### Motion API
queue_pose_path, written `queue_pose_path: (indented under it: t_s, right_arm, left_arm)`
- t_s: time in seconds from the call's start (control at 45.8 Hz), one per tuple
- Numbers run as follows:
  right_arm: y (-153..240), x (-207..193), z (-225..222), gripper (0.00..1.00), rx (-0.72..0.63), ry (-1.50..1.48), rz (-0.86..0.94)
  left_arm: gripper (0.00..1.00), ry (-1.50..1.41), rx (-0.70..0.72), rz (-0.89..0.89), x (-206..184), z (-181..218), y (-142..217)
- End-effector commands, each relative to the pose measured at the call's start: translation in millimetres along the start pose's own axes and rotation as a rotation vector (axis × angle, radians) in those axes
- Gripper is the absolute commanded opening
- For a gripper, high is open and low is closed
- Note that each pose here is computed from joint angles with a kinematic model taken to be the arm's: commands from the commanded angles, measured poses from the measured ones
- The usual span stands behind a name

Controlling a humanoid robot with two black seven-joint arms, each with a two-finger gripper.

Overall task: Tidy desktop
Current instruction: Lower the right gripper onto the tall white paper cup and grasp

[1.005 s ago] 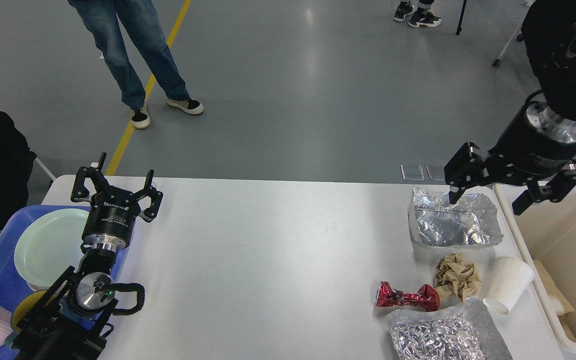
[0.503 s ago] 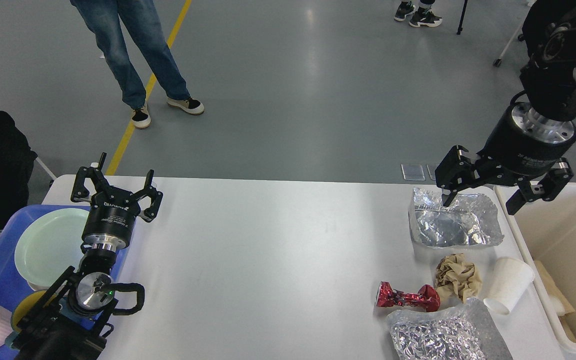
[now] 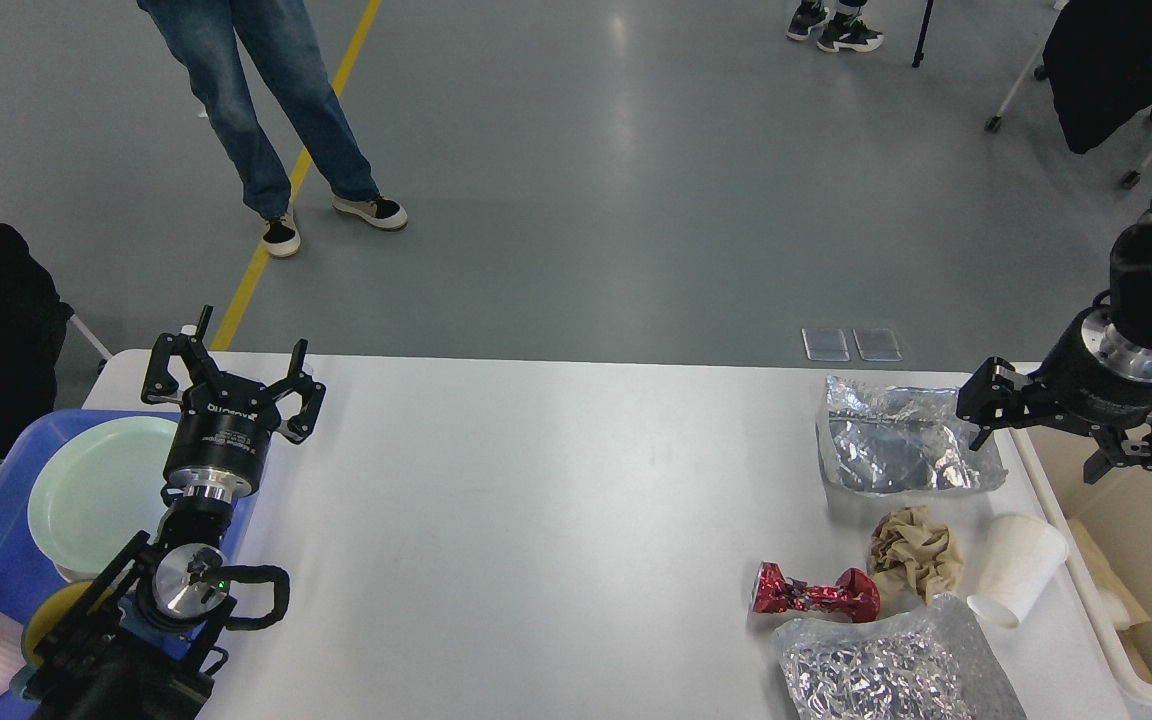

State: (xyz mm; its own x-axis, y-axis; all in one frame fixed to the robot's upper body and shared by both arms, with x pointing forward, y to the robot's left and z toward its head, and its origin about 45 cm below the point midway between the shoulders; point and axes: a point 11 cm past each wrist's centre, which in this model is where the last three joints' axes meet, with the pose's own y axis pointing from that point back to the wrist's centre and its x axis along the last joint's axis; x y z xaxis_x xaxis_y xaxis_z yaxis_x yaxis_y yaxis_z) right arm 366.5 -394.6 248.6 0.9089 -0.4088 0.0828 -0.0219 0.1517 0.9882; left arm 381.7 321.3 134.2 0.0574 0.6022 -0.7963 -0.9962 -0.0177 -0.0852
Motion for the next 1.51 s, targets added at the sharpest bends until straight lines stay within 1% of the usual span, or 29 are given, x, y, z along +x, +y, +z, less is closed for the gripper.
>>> queue_pose_path:
  t_s: [0.0,0.109,0.197,0.328,0.437,0.787,0.896,1.093,1.224,1.486]
  right_arm:
    - [-36.0,-0.2,14.1,0.99,0.003,-0.043,-0.021]
    - [-65.3,0.1,22.6,0.99,0.009,-0.075,-0.024]
    - [-96.9,-5.2,28.3,0.99,0.020,-0.106,-0.034]
    - [-125.7,-9.0,33.5,0.99,0.048,-0.157,-0.023]
    - [-141.4,-11.0,42.3,0.99,0.049,-0.194,0.006]
    - [-163.2,-11.0,55.7,1.00,0.010,-0.257,0.168]
    - [-172.1,-18.1,61.5,1.00,-0.006,-0.265,0.173]
    - [-173.0,-18.4,57.8,1.00,0.013,-0.279,0.173]
    - [-183.4,-26.6,59.7,1.00,0.003,-0.284,0.176]
    - [-185.1,-26.7,57.1,1.00,0.003,-0.287,0.197]
  left_arm:
    - [0.96,0.000,0.000,0.000,0.1,0.0,0.1]
    - [0.96,0.000,0.000,0.000,0.1,0.0,0.1]
    - [0.96,0.000,0.000,0.000,0.1,0.0,0.1]
    - [0.96,0.000,0.000,0.000,0.1,0.0,0.1]
    - [0.96,0.000,0.000,0.000,0.1,0.0,0.1]
    - [0.96,0.000,0.000,0.000,0.1,0.0,0.1]
    - [0.96,0.000,0.000,0.000,0.1,0.0,0.1]
    - [0.96,0.000,0.000,0.000,0.1,0.0,0.1]
    - [0.97,0.000,0.000,0.000,0.1,0.0,0.1]
    - [0.96,0.000,0.000,0.000,0.1,0.0,0.1]
